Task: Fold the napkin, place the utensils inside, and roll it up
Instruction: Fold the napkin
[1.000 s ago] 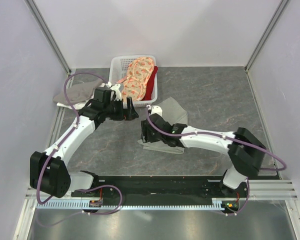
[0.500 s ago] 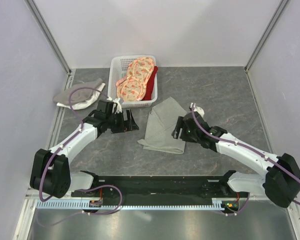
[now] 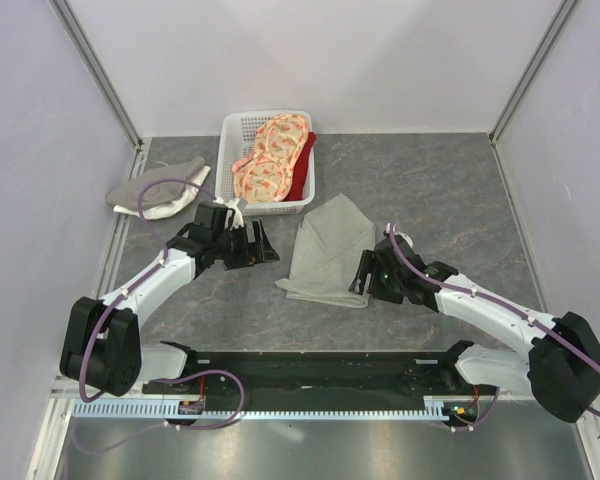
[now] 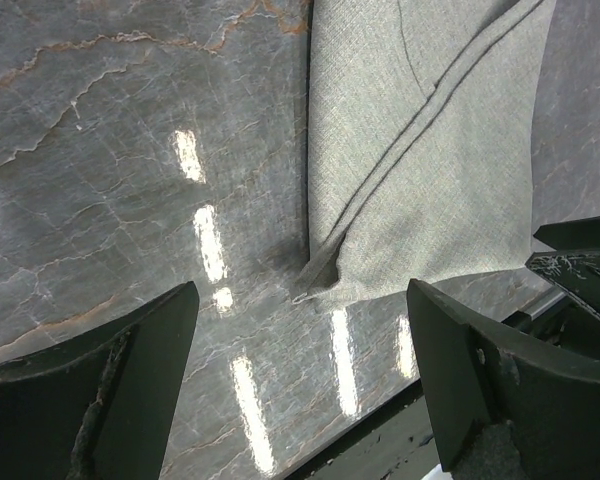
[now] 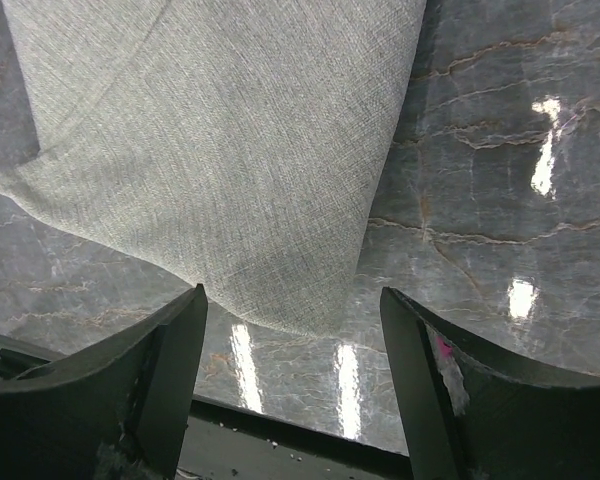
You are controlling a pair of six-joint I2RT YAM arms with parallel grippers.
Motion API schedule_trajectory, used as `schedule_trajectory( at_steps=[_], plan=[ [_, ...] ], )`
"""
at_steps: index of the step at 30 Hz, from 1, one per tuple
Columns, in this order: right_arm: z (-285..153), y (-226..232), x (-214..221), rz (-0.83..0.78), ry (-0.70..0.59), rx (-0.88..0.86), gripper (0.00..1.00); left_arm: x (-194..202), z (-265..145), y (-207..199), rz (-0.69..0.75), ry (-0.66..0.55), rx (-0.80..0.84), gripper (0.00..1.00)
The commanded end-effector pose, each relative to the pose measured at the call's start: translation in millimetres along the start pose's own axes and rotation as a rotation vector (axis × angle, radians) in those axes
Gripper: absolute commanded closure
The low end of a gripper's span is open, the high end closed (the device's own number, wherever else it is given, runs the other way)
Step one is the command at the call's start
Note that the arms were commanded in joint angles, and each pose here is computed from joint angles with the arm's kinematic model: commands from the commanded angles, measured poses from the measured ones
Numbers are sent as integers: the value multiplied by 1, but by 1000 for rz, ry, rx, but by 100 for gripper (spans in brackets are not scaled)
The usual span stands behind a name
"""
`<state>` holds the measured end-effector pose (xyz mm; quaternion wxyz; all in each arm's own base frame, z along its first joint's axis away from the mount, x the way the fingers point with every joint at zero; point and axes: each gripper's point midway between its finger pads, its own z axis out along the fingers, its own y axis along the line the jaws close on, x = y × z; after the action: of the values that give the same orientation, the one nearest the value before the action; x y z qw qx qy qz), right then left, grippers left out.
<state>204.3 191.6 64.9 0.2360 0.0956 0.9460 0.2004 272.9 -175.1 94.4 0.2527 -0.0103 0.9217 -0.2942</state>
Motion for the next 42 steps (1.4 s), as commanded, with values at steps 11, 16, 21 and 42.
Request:
schedule_trajectory(
  at_steps=[11, 16, 21, 42],
  plan=[
    [14, -6, 7, 42, 35, 8, 47, -6, -1, -9, -12, -27, 42, 9],
    [11, -9, 9, 69, 44, -7, 51, -5, 0, -9, -16, -23, 47, 9],
    [14, -18, 14, 86, 60, -3, 59, -3, 2, -8, -24, -16, 47, 9],
    [26, -37, 23, 130, 82, -15, 56, 77, 24, -23, -68, 179, 83, 26]
  ],
)
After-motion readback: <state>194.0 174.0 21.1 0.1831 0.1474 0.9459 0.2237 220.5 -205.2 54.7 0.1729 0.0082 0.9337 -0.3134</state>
